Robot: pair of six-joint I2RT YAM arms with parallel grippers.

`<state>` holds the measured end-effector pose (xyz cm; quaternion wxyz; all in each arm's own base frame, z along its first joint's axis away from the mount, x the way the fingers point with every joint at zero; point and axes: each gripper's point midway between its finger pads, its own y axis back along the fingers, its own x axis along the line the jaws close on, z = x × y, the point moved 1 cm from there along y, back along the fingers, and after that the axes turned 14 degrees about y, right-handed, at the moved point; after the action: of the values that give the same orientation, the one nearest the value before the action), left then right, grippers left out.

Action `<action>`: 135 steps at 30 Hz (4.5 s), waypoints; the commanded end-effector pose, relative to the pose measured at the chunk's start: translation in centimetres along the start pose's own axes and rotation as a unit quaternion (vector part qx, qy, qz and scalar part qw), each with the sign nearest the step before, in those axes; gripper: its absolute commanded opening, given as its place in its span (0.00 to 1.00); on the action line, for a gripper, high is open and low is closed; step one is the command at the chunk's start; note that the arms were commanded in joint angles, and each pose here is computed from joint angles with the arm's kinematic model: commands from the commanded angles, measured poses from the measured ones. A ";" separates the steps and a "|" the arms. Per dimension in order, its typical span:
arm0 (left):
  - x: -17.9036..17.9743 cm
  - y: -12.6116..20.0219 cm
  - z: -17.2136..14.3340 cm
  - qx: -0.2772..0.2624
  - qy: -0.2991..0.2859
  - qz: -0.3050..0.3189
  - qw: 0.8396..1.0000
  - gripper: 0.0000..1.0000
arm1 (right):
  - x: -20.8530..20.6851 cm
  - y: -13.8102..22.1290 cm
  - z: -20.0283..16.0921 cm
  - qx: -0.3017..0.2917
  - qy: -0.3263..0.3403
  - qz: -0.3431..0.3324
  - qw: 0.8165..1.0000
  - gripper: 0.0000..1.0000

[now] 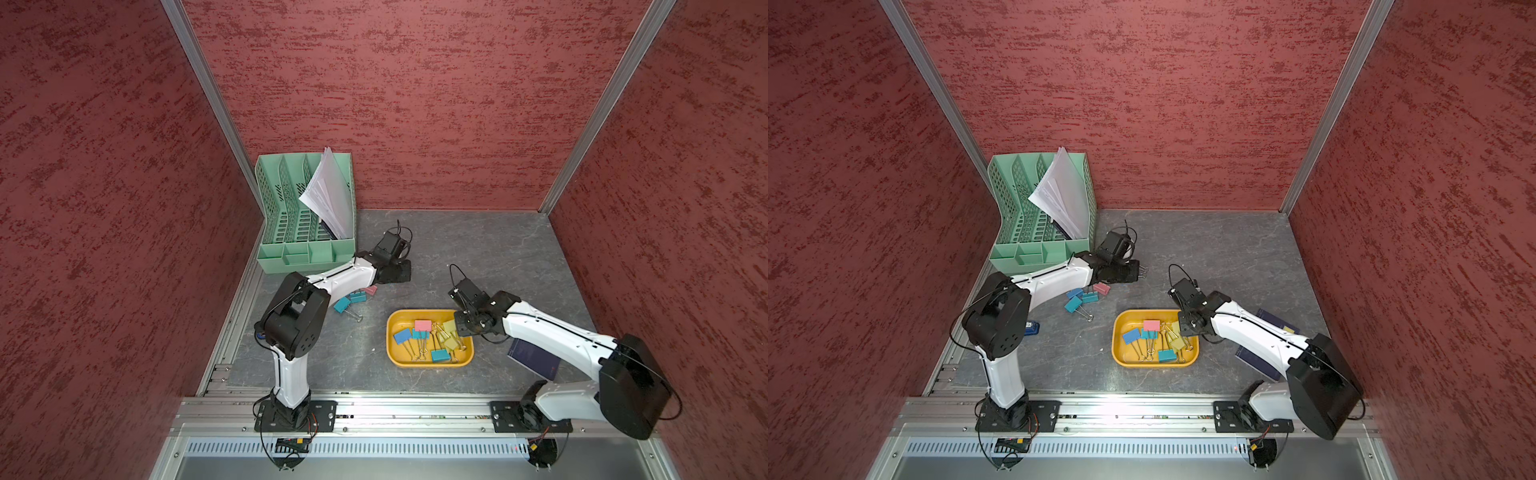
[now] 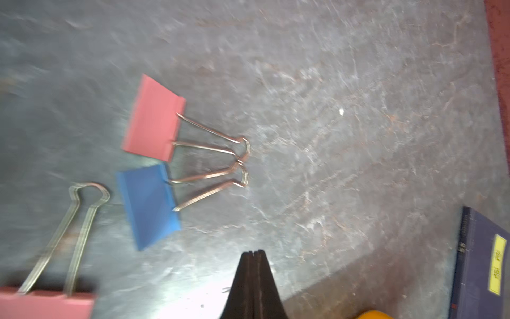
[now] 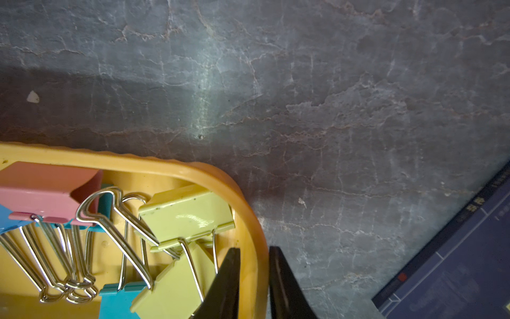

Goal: Put the binder clips in the storage box
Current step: Move the storage box to the center of the board, then pick up the binder clip at the center of the board.

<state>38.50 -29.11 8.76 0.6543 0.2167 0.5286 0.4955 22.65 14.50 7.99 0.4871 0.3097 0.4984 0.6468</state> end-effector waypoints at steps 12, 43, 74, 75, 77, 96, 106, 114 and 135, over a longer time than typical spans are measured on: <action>0.5 -3.1 4.4 -0.016 0.026 -0.004 1.000 0.00 | 0.6 -0.4 0.8 -0.014 0.002 0.018 1.000 0.20; 2.8 -8.6 2.8 0.065 -0.032 0.080 0.994 0.00 | 0.8 -0.6 1.5 -0.015 0.011 0.019 1.000 0.16; 2.0 1.6 0.4 0.001 -0.102 0.032 0.994 0.81 | 1.6 -0.6 1.7 -0.025 0.009 0.044 0.999 0.20; 2.4 1.1 0.8 0.005 -0.113 0.037 0.993 0.81 | 1.6 -0.6 1.6 -0.025 0.008 0.043 0.999 0.20; 3.0 0.4 1.4 0.009 -0.134 0.042 0.990 0.83 | 1.6 -0.7 1.6 -0.023 0.009 0.042 0.999 0.20; 4.1 -1.8 -0.5 0.082 -0.344 0.065 0.933 0.98 | 1.8 -1.3 1.6 -0.010 0.012 0.042 0.999 0.21; 6.2 -3.0 0.9 0.081 -0.371 0.101 0.919 0.98 | 1.5 -1.4 1.3 -0.005 0.017 0.034 0.999 0.21; 6.2 -4.0 0.9 0.080 -0.380 0.109 0.915 0.96 | 1.7 -1.7 1.5 -0.003 0.020 0.036 0.999 0.21; 3.6 -1.2 2.9 0.011 -0.377 0.117 0.919 0.56 | 1.8 -2.0 1.4 -0.003 0.020 0.037 0.999 0.18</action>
<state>40.38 -25.99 3.73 0.7321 0.4886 0.2394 0.4098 23.27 16.13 6.10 0.4552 0.3134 0.5080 0.6606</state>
